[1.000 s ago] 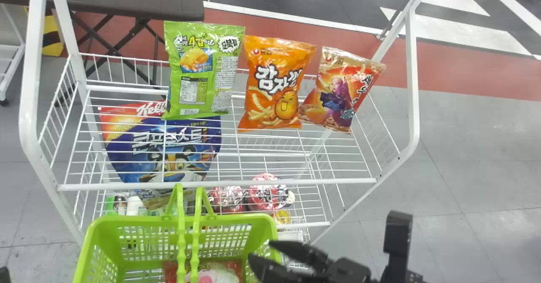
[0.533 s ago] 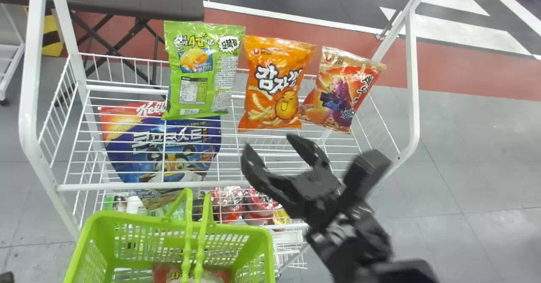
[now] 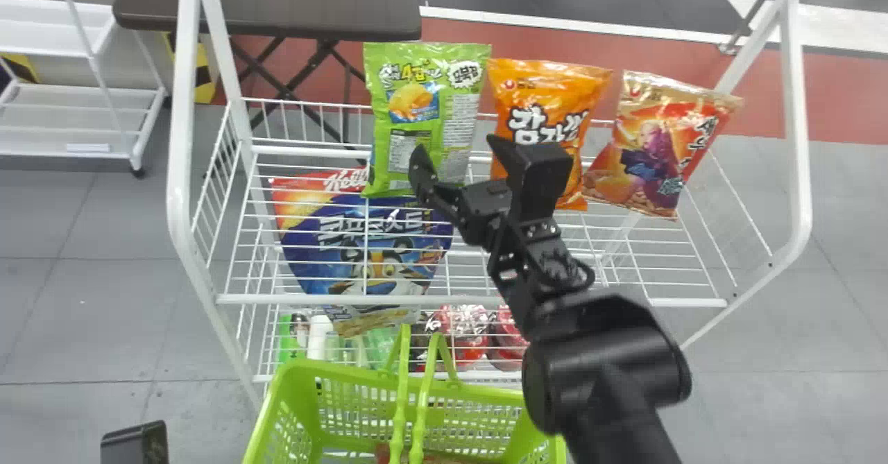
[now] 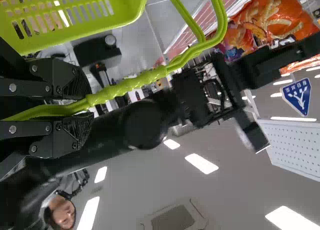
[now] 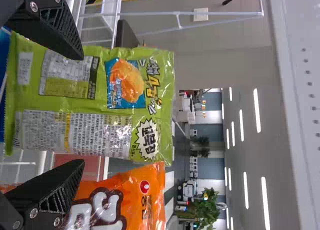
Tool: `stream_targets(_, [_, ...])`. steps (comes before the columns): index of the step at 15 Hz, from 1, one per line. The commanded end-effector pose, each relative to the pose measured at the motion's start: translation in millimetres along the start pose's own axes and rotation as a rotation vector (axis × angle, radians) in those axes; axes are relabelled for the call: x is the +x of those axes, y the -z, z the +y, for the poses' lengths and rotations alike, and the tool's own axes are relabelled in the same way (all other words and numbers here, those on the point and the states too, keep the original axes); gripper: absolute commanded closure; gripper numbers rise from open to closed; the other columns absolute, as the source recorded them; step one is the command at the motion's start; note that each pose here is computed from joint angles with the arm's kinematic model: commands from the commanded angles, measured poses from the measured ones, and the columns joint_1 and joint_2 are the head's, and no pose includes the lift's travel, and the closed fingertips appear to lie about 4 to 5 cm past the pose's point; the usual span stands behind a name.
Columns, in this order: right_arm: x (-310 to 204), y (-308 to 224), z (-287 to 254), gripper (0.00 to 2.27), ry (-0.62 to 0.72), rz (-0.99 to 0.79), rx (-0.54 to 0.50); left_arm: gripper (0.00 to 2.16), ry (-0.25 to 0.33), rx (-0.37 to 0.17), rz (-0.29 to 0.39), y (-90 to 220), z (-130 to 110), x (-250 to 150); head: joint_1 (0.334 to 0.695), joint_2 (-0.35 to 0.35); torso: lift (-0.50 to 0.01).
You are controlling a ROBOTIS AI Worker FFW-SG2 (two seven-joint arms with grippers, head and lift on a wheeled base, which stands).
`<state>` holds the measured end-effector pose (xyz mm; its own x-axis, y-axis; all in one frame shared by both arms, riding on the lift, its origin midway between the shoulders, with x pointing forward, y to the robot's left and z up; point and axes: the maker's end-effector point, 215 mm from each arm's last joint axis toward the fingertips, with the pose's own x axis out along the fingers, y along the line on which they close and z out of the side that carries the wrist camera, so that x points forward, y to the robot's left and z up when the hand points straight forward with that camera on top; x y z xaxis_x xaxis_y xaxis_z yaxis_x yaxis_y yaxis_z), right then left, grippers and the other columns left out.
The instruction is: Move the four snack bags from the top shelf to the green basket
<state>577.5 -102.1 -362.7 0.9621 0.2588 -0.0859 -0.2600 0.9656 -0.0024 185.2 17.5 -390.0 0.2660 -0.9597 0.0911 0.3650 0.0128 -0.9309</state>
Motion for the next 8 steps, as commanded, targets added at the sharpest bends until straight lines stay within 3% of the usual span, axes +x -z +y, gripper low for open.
stream_targets(1, [24.9,3.2,-8.6,0.09,0.003,0.029,-0.029,0.99,0.006,-0.013,-0.013,-6.5,2.8,-7.7,0.695,-0.132,0.000])
stream_targets(4, [42.9,20.2,-12.9,0.16,-0.009,0.089,-0.062,0.99,0.011,-0.019,-0.033,-14.2,6.8,-13.6,0.695,-0.109,0.000])
stream_targets(6, [51.1,33.6,-6.7,0.35,-0.050,0.147,-0.062,0.99,0.015,-0.021,-0.034,-15.9,7.9,-13.2,0.695,-0.098,0.000])
stream_targets(7, [52.6,41.2,-2.0,0.86,-0.079,0.187,-0.061,0.99,0.015,-0.023,-0.035,-15.7,8.2,-13.0,0.695,-0.092,0.000])
stream_targets(8, [50.8,49.8,2.5,1.62,-0.087,0.220,-0.061,0.99,0.016,-0.025,-0.034,-15.5,8.0,-12.0,0.695,-0.085,0.000])
